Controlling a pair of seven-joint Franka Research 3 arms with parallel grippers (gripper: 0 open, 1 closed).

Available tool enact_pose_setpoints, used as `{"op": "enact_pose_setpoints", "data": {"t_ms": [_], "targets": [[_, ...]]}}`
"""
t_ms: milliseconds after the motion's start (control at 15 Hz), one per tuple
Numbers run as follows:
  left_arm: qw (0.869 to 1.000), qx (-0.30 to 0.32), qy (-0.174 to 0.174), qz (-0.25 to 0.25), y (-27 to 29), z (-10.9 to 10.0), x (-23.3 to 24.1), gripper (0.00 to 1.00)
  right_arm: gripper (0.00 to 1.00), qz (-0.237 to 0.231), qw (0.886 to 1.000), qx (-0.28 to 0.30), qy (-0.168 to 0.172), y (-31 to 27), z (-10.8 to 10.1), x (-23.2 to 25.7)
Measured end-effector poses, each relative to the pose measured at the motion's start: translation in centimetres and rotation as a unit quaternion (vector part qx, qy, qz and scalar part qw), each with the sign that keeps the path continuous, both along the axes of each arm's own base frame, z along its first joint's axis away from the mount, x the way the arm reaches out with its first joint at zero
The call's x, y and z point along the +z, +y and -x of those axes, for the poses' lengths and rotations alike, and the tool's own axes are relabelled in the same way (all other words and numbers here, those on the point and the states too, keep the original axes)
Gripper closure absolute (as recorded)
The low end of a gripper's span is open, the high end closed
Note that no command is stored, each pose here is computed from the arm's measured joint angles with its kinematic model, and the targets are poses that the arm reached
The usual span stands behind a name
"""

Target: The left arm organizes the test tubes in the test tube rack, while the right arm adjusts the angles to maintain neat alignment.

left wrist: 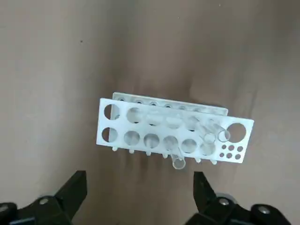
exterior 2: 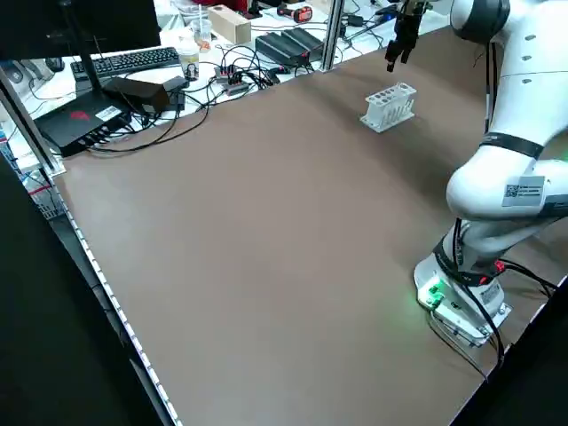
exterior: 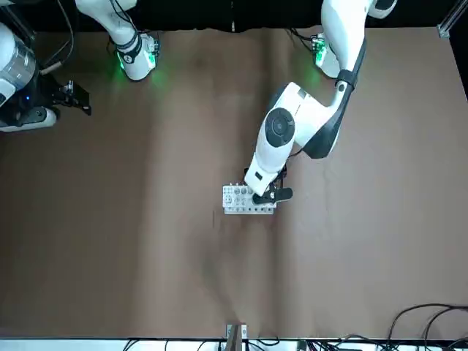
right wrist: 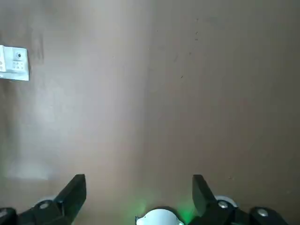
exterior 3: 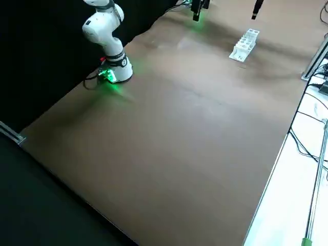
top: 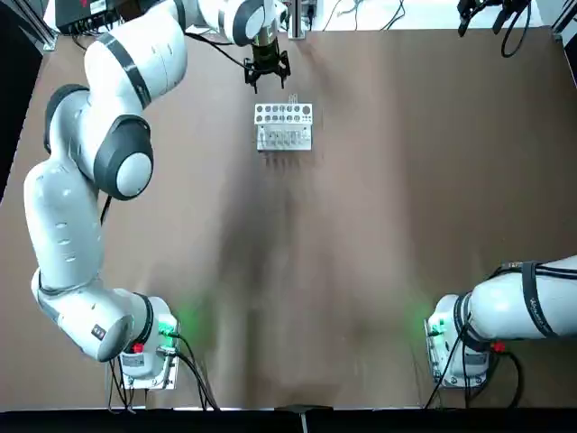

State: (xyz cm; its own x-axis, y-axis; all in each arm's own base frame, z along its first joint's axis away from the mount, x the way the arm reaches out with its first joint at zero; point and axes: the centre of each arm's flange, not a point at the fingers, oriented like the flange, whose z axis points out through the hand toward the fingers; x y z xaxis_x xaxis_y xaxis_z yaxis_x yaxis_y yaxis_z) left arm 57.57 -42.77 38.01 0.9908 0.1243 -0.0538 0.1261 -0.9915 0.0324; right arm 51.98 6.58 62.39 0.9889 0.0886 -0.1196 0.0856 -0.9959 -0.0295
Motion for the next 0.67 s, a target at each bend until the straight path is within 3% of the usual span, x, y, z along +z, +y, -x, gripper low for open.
{"op": "enact_pose_setpoints", "data": {"t_ms": [400, 667], "targets": [[0.999, -0.037, 0.007, -0.004, -2.5, 1.3, -3.1, 0.01, 0.00, 0.000, 1.000, 0.000, 0.000, 0.0, 0.0, 0.0], [0.999, -0.051, -0.002, 0.004, -2.9, 0.9, -4.6, 0.02, 0.00, 0.000, 1.000, 0.000, 0.000, 0.0, 0.0, 0.0]]}}
